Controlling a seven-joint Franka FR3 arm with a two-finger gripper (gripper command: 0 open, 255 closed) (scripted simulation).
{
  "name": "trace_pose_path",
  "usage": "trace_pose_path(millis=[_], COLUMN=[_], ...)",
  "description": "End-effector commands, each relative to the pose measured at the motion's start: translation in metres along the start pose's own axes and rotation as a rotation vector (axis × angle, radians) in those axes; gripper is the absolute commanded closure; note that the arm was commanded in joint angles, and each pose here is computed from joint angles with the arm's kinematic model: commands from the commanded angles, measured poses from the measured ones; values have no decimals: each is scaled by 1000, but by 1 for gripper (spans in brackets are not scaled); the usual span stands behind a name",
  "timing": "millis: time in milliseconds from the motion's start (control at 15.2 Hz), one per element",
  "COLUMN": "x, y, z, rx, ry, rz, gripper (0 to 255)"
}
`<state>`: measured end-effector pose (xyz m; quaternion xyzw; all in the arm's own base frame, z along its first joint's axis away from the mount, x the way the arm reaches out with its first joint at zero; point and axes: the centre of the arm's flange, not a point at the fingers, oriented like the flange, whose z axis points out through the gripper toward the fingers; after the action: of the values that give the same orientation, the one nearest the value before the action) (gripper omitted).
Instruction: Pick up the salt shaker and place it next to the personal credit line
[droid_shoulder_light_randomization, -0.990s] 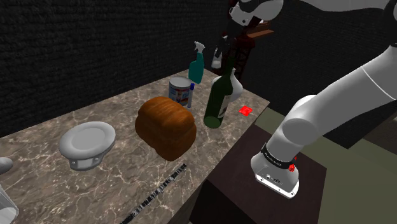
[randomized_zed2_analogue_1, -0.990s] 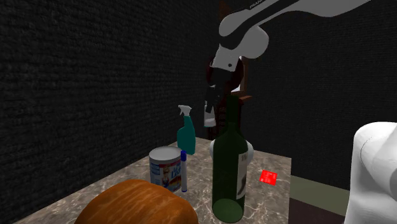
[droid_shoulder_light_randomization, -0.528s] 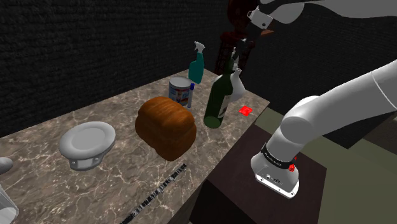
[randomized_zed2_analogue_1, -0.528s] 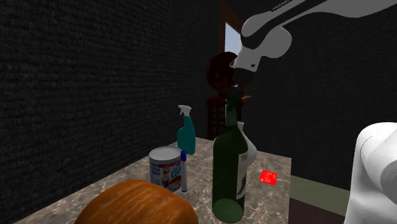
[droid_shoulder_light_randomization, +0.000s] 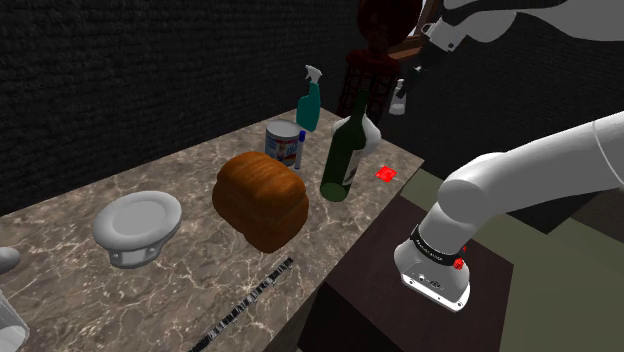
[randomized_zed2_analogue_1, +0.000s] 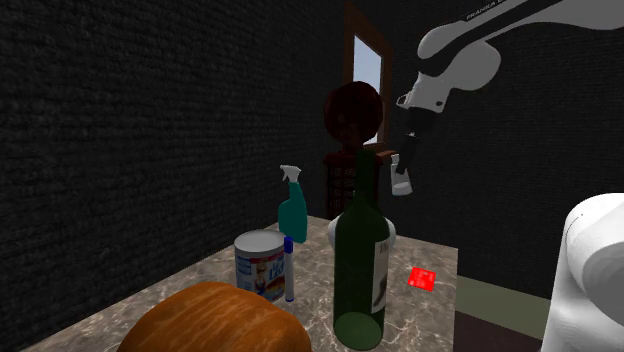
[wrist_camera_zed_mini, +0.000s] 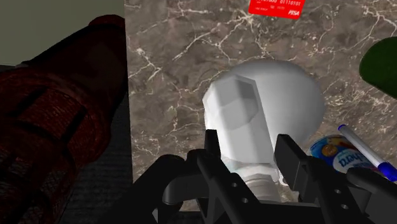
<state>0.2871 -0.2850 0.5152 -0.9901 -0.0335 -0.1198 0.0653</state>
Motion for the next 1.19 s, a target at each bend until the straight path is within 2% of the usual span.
trace_pose_path(millis=[0, 396, 1122], x=[-19, -80, -94], y=[14, 65, 72], z=[-8, -30, 26], rx=[0, 0, 0], ry=[0, 0, 0], rz=[-1, -1, -1], gripper=[255, 255, 255])
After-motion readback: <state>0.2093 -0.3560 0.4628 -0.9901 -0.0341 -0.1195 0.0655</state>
